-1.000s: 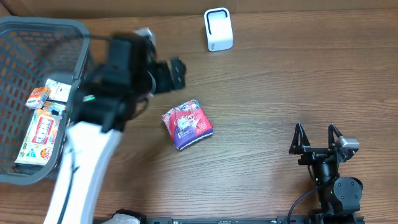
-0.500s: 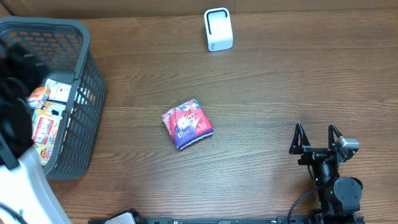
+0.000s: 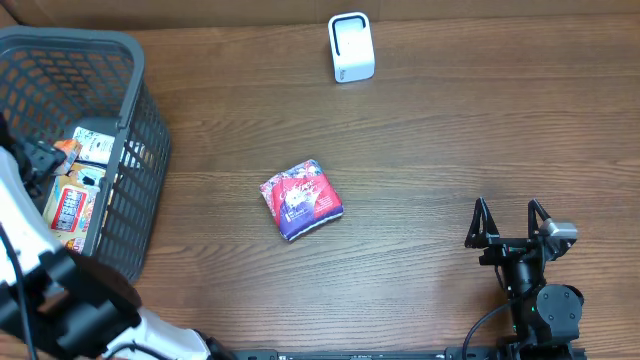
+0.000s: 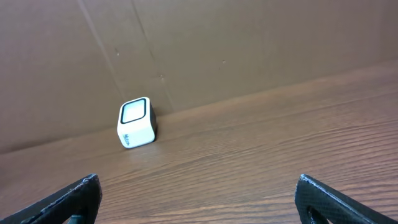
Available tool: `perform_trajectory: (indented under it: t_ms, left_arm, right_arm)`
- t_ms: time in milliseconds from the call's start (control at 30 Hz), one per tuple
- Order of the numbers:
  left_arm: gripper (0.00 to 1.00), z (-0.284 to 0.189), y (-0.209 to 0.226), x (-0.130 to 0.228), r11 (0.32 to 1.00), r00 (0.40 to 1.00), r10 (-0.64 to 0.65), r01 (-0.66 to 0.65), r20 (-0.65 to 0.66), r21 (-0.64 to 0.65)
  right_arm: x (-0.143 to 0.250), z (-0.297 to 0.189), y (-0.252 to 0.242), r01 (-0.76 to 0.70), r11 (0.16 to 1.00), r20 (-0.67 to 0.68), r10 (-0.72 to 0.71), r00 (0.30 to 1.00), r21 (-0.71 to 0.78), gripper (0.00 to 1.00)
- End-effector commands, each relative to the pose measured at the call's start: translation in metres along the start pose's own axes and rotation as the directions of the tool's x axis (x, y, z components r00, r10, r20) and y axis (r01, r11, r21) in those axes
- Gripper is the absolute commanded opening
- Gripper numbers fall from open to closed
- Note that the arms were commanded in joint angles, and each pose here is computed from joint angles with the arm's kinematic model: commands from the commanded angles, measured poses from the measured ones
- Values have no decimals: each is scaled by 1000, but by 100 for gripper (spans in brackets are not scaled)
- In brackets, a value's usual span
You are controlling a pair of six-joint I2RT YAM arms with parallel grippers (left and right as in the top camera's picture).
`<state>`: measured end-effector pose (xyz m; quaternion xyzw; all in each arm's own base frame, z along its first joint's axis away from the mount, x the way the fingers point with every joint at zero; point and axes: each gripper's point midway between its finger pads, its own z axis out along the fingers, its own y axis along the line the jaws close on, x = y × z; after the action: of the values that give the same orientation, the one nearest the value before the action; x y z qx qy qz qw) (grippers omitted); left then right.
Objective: Scan the item barcode
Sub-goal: 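Reach the left gripper into the basket and grasp the wet-wipes pack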
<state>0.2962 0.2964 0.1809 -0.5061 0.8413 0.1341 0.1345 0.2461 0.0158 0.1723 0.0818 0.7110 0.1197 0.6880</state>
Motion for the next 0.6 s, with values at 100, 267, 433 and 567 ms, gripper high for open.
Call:
perform_trajectory:
  t_ms: [100,267,433,567]
  left_arm:
    - [93,51,-11,13,907,905,421,-421,-65,18]
    - [96,76,-11,23,793,791,609,-609,-63,24]
    - [96,95,-8,25,759,758,650,-651,-53,-16]
    - [96,108,-7,26,761,762,646,-647,-38,-40]
  right_arm:
    - [1,0,-2,-8,1000,5,8,1000,4,100]
    - [1,0,-2,-8,1000,5,8,1000,4,100]
    - [1,0,-2,-8,1000,5,8,1000,4,100]
    - [1,0,-2,-8,1000,5,8,1000,4,100]
